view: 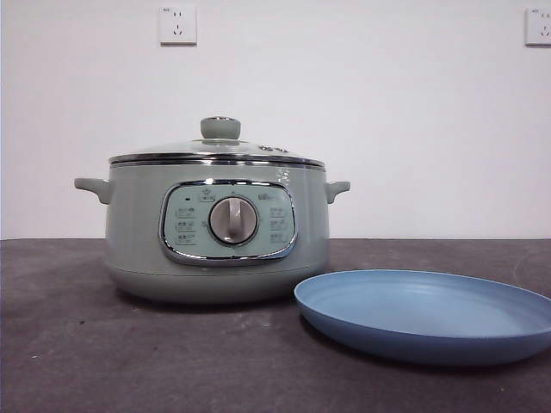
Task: Take the potato out from the steamer,put the potato on the plate,close the lid
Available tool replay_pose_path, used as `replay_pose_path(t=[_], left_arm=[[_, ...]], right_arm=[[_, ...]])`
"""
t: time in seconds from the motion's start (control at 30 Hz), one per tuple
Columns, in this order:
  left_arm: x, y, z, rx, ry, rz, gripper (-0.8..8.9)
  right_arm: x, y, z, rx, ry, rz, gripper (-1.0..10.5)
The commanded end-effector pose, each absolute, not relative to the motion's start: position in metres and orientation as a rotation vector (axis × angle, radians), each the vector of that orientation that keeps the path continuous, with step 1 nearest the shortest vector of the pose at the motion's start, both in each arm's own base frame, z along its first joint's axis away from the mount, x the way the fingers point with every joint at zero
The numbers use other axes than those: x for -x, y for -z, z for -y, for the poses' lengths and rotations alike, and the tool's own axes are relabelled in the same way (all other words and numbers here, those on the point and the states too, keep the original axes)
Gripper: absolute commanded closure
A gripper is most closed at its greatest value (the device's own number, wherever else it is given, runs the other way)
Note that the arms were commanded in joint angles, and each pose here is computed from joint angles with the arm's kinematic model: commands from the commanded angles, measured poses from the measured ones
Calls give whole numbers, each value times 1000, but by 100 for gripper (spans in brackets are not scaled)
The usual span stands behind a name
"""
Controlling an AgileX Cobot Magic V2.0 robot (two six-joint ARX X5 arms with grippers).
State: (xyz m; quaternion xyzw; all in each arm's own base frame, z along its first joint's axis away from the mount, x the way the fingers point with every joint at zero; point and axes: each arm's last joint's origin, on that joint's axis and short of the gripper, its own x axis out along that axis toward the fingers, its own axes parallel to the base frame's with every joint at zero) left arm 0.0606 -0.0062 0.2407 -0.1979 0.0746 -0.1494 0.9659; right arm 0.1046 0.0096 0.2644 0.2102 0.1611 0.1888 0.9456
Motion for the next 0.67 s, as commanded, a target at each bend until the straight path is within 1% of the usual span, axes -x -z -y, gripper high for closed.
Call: replay_pose_path(t=[0.03, 0.2, 0.33, 0.53, 0.67], left_arm=[[-60, -249, 7, 343, 337, -190, 822], [-67, -274, 9, 274, 411, -297, 822], [-75, -294, 9, 220, 479, -385, 822], [-83, -316, 13, 153, 597, -496, 822], [-87, -324, 16, 124, 641, -537, 821]], right_arm=[[-109, -288, -11, -320, -438, -347, 958], [-116, -324, -17, -211, -554, -441, 959], [-119, -341, -23, -118, -630, -554, 958], [-119, -347, -31, -54, -715, -700, 958], [-119, -345, -34, -45, -741, -726, 958]])
